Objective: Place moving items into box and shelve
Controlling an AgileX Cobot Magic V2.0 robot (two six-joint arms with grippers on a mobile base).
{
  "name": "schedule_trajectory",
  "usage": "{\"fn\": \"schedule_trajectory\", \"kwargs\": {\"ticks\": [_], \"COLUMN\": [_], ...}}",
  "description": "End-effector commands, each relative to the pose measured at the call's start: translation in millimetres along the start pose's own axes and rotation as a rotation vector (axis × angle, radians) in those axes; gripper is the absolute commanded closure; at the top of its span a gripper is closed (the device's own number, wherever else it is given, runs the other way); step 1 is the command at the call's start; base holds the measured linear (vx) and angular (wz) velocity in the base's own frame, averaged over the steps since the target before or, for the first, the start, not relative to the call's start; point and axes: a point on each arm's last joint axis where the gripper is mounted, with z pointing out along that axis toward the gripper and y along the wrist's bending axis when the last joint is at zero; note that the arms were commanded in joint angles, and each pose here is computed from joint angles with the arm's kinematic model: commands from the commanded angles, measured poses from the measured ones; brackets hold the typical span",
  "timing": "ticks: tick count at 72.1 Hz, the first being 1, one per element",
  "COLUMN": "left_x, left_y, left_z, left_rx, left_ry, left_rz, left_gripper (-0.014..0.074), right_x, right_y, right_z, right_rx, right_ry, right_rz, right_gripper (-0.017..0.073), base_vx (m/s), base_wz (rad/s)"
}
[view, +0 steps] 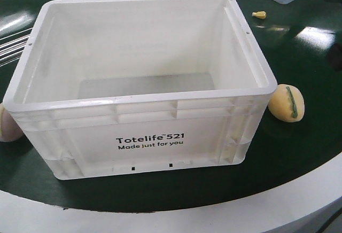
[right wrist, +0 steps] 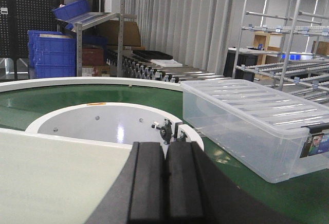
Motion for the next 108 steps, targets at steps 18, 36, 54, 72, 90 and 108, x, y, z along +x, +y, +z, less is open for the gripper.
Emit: {"fn": "schedule_trajectory", "kwargs": {"ticks": [18,36,54,72,90,108], "left_x": [-23,-23,-23,-24,-25,-27], "left_y": [0.1,0.1,0.1,0.2,0.3,9.9], "left_z": [-3,-3,-3,-3,-3,-10], "left_rx": [-0.006,-0.006,-0.006,-0.007,-0.008,-0.066], "left_ry": [-0.138,-0.138,-0.139,-0.154,-0.161,-0.157], "left_rz": [-0.009,-0.009,-0.009,-0.009,-0.013,-0.007], "left_gripper": [0.0607,0.0552,0.0309,0.0036,0.0020,0.0020], "right_x": [-21,-21,-21,-21,-19,-14], "right_y": [-2.4,-2.4,-2.4,-2.4,-3.2,-31.8], "right_z": [-2,-2,-2,-2,-2,-7], "right_rx": [0.015,0.015,0.015,0.015,0.018,0.201], "right_ry": [-0.132,-0.129,-0.129,-0.129,-0.106,-0.063], "right_rz": [-0.017,-0.017,-0.016,-0.017,-0.015,0.069], "right_gripper": [0.0553,0.0326,-0.0062,-0.0143,-0.0049,-0.0030], "base_vx": [0.00,0.00,0.00,0.00,0.00,0.00], "base_wz": [0.00,0.00,0.00,0.00,0.00,0.00]}}
